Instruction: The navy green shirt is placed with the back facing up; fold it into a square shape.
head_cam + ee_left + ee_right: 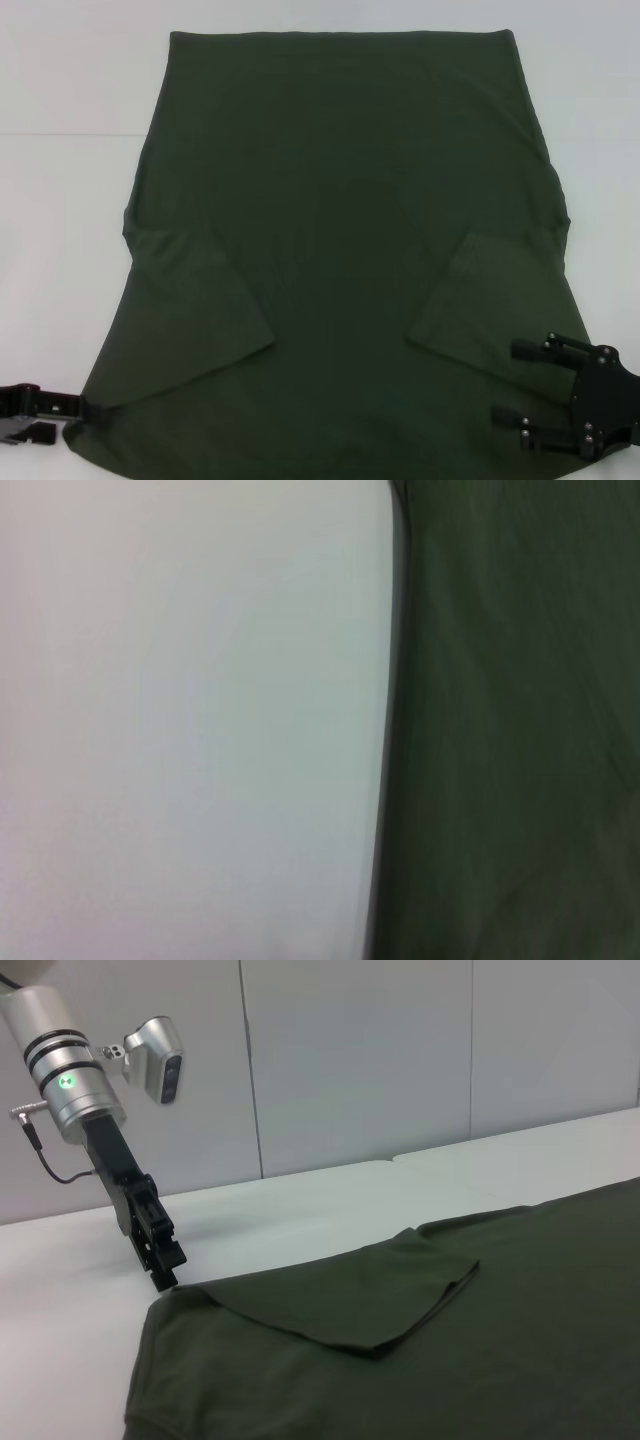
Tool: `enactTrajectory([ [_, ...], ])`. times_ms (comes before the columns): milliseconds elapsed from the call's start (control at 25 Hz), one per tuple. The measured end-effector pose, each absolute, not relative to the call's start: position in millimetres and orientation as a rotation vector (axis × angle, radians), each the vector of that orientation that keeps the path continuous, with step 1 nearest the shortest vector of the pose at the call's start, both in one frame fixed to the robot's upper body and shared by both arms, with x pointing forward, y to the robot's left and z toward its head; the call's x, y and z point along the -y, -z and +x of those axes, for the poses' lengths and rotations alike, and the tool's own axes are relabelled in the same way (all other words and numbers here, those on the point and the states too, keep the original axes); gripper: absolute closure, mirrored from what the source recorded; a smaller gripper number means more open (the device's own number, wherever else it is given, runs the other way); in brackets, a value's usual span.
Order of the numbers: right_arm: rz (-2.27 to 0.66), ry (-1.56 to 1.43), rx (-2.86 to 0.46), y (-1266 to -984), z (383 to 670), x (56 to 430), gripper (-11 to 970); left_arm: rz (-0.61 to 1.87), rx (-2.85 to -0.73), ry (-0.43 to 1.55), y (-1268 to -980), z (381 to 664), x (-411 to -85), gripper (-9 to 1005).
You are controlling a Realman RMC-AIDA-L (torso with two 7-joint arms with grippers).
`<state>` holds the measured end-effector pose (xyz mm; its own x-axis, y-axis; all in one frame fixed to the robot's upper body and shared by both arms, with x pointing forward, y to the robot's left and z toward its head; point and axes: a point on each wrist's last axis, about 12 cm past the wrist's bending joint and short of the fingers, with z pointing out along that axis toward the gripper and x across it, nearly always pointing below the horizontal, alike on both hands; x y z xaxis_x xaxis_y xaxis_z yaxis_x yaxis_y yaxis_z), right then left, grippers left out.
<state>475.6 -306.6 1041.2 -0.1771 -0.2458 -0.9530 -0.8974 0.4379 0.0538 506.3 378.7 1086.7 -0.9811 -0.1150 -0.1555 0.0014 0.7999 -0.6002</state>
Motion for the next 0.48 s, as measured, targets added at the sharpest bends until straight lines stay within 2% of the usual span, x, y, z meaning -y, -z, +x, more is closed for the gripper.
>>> enactTrajectory([
  [480, -1.003, -0.812, -1.679, -1041.0, 476.0, 305.6, 103, -0.085, -2.804, 0.996, -1083.5, 509.8, -367.8, 146],
])
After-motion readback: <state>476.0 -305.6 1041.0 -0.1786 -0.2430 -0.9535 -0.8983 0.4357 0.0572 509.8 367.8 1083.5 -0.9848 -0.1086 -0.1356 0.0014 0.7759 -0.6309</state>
